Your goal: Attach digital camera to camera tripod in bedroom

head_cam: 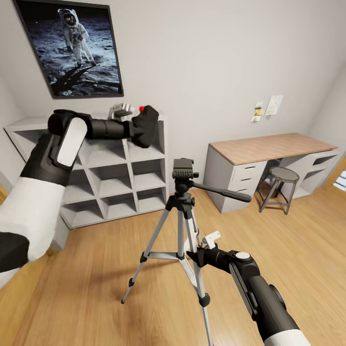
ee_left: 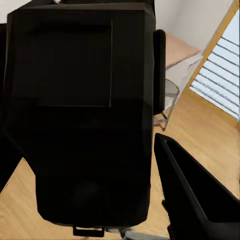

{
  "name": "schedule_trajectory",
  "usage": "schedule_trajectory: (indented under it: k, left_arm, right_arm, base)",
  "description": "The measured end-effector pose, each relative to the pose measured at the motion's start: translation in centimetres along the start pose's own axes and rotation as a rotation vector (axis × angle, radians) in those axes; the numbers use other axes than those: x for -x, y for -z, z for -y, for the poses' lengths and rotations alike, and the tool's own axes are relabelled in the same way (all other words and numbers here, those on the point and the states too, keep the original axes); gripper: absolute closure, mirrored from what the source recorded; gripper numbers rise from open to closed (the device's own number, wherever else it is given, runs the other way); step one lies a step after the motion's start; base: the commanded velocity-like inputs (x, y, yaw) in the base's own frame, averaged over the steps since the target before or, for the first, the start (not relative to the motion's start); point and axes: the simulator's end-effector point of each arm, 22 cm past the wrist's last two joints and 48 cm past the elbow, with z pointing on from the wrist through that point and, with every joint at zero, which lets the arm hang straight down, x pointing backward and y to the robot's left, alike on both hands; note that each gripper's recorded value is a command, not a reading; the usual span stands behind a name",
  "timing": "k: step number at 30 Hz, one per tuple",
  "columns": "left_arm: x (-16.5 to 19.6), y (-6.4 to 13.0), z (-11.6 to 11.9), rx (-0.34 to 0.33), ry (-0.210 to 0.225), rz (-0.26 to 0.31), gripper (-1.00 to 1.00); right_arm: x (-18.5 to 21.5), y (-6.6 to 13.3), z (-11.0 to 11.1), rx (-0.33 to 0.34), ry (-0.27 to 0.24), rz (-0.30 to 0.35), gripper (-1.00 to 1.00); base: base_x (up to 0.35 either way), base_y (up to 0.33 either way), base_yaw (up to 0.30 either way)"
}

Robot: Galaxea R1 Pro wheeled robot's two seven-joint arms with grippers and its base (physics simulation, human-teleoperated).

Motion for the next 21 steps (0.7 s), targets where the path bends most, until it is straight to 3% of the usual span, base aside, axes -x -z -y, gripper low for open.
schedule_trajectory:
  k: [4, 8, 11, 16, 19, 21]
  left_arm:
    - [2.0, -0.9, 1.9, -0.026, -0.049, -0.004, 1.0]
    - [1.5, -3.1, 5.0, -0.041, -0.143, -0.037, 1.0]
    - [1.0, -3.5, 6.9, -0.086, -0.206, -0.056, 1.0]
    - [1.1, -2.6, 10.3, -0.235, -0.34, -0.036, 1.0]
    - [1.3, -1.2, 11.1, -0.305, -0.413, -0.019, 1.0]
    - [1.4, -0.5, 11.1, -0.327, -0.439, -0.015, 1.0]
  right_arm:
    - [-0.1, 0.0, 0.0, 0.0, -0.003, 0.0, 1.0]
    - [-0.1, 0.1, 0.1, 0.003, -0.008, 0.001, 1.0]
    - [-0.1, 0.1, 0.1, 0.002, -0.01, 0.003, 1.0]
    - [-0.1, 0.2, 0.2, 0.0, -0.012, 0.004, 1.0]
    - [-0.1, 0.2, 0.2, 0.0, -0.013, 0.004, 1.0]
    - [-0.1, 0.1, 0.2, 0.0, -0.012, 0.004, 1.0]
  base:
    - [0.0, 0.0, 0.0]
    - [0.0, 0.0, 0.0]
    - [0.0, 0.0, 0.0]
    - [0.0, 0.0, 0.0]
    - [0.0, 0.0, 0.0]
    - [0.0, 0.0, 0.0]
